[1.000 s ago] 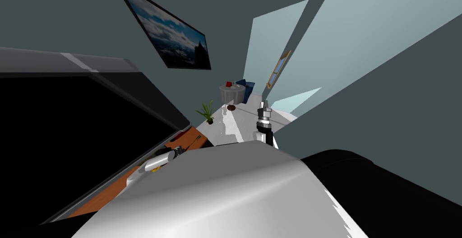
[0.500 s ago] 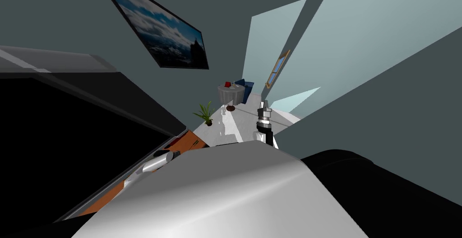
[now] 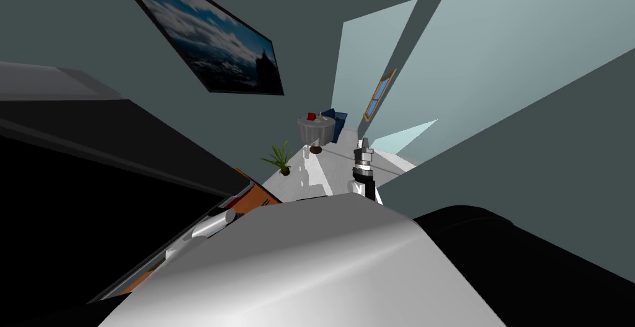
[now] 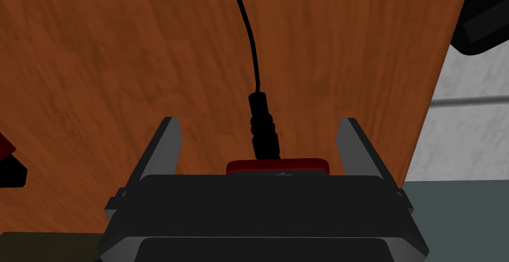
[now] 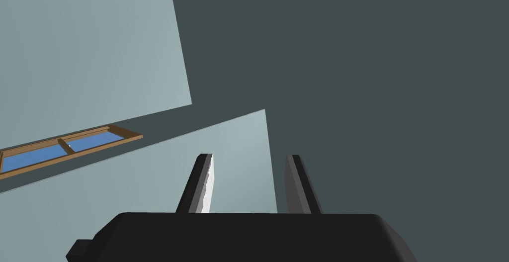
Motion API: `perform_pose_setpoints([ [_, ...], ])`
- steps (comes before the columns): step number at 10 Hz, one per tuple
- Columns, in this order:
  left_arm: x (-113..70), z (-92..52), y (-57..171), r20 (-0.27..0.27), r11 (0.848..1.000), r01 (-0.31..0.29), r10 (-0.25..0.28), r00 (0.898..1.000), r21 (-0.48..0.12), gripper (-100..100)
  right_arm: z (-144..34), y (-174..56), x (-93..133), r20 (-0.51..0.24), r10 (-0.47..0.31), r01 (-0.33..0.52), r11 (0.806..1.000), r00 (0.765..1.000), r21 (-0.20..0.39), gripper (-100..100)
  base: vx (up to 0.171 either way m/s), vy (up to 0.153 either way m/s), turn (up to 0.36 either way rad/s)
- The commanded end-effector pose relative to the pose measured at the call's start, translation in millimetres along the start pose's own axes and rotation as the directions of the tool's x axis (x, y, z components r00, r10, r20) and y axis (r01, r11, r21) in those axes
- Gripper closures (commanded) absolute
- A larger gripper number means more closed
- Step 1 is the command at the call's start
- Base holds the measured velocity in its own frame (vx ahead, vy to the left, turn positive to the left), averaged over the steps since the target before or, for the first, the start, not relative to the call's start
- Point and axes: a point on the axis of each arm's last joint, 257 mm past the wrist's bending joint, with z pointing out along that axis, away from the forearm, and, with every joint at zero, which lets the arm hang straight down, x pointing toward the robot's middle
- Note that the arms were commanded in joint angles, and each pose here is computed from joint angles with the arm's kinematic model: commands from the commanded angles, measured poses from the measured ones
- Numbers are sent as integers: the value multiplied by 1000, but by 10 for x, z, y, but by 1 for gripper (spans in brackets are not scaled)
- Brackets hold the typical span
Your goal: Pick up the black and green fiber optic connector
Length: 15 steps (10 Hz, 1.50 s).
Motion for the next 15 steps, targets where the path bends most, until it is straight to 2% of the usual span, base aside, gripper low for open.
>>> perform_pose_setpoints([
  [1,-85,26,109,17,999,30,-29,999,-44,-100,0,0,0,0,0,0,1000,1000,0,0,97,-2,-32],
  [3,-164,24,201,35,994,62,-59,998,-86,-100,0,0,0,0,0,0,1000,1000,0,0,86,3,-33],
  [4,-140,20,166,28,996,49,-47,999,-69,-100,0,0,0,0,0,0,1000,1000,0,0,34,1,-5],
  [5,-145,17,176,30,996,52,-50,998,-74,0,0,0,0,0,0,0,1000,1000,0,0,7,0,1],
  [6,-121,112,260,29,996,51,-49,998,-73,-100,0,0,0,0,0,0,1000,1000,0,0,22,28,11],
  [8,-88,227,375,28,996,48,-47,999,-73,-100,0,0,0,0,0,0,1000,1000,0,0,21,54,9],
  [10,-86,223,401,28,996,49,-47,999,-74,-100,0,0,0,0,0,0,1000,1000,0,0,19,31,2],
  [11,-85,225,402,27,996,49,-47,999,-73,100,0,0,0,0,0,0,1000,1000,0,0,0,0,0],
  [15,-83,228,417,27,996,50,-48,998,-76,100,0,0,0,0,0,0,1000,1000,0,0,0,0,0],
])
